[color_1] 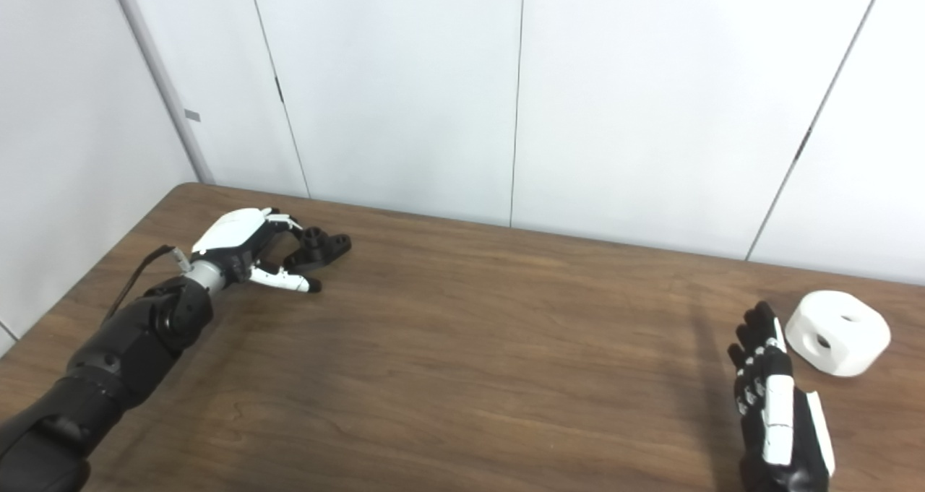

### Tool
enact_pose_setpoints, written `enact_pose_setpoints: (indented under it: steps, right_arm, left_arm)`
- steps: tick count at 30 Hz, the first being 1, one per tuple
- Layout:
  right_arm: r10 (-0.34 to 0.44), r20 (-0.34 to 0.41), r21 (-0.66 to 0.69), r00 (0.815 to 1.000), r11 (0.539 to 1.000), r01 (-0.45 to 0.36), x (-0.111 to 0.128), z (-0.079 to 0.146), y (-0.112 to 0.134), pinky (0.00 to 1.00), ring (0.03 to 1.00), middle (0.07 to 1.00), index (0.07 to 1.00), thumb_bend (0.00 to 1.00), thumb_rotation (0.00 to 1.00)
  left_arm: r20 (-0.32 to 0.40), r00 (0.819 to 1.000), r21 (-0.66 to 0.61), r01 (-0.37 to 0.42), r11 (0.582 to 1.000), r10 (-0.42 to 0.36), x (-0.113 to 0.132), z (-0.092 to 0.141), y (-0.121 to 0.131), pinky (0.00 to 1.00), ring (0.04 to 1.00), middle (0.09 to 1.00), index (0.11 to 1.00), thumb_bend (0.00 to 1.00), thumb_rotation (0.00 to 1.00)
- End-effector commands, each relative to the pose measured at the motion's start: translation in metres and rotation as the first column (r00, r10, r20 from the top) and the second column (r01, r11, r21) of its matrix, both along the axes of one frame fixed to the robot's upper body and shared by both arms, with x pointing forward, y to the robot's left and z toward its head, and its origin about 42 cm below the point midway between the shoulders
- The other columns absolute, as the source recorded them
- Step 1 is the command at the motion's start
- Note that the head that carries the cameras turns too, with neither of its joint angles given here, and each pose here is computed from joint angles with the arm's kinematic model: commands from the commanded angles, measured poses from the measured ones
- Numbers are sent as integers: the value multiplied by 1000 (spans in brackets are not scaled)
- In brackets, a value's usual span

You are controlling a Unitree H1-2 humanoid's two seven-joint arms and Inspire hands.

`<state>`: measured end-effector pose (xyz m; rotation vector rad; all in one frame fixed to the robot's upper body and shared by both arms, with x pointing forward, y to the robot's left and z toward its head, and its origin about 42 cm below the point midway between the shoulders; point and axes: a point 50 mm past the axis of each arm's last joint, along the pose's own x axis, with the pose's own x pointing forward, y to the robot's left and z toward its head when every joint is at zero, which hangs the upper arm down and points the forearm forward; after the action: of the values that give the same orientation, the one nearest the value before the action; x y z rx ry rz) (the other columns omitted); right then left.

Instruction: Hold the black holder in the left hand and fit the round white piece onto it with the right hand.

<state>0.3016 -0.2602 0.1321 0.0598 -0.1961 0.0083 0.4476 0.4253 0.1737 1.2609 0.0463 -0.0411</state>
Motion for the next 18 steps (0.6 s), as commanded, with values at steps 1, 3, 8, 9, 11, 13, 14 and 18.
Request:
enact_pose_setpoints:
  steps: [1,3,8,9,11,13,14,18]
  right_arm:
    - [-2,72,-6,997,1000,2,4,15,0,1000,1000,1000,1000,479,1000]
    - [0,74,-7,997,1000,0,4,15,0,1000,1000,1000,1000,479,1000]
    - [10,78,-4,997,1000,-9,4,14,-1,1000,1000,1000,1000,484,1000]
    - [9,81,-4,997,1000,-9,4,15,-1,1000,1000,1000,1000,483,1000]
    - [8,83,-6,997,1000,-7,4,15,-1,1000,1000,1000,1000,470,1000]
    - [5,81,-8,997,1000,-4,4,16,0,1000,1000,1000,1000,482,1000]
    - [6,83,-9,997,1000,-5,4,16,0,1000,1000,1000,1000,488,1000]
    - [5,87,-11,996,1000,-4,5,17,0,1000,1000,1000,1000,500,1000]
  left_arm:
    - [66,997,12,30,999,-30,13,22,-3,1000,982,897,724,966,425]
    - [72,997,8,34,999,-34,14,22,-4,1000,979,890,702,948,408]
    - [97,994,23,56,998,-58,16,23,-6,1000,961,839,541,674,137]
    - [108,992,34,63,997,-66,16,23,-6,1000,958,831,515,601,100]
    - [120,990,49,71,996,-77,16,23,-5,1000,930,767,489,539,59]
    - [130,987,54,84,995,-90,16,25,-5,1000,918,741,484,526,51]
    - [137,986,56,90,994,-97,16,26,-5,1000,908,727,484,524,51]
    - [154,981,60,106,993,-114,17,29,-3,1000,886,700,483,522,50]
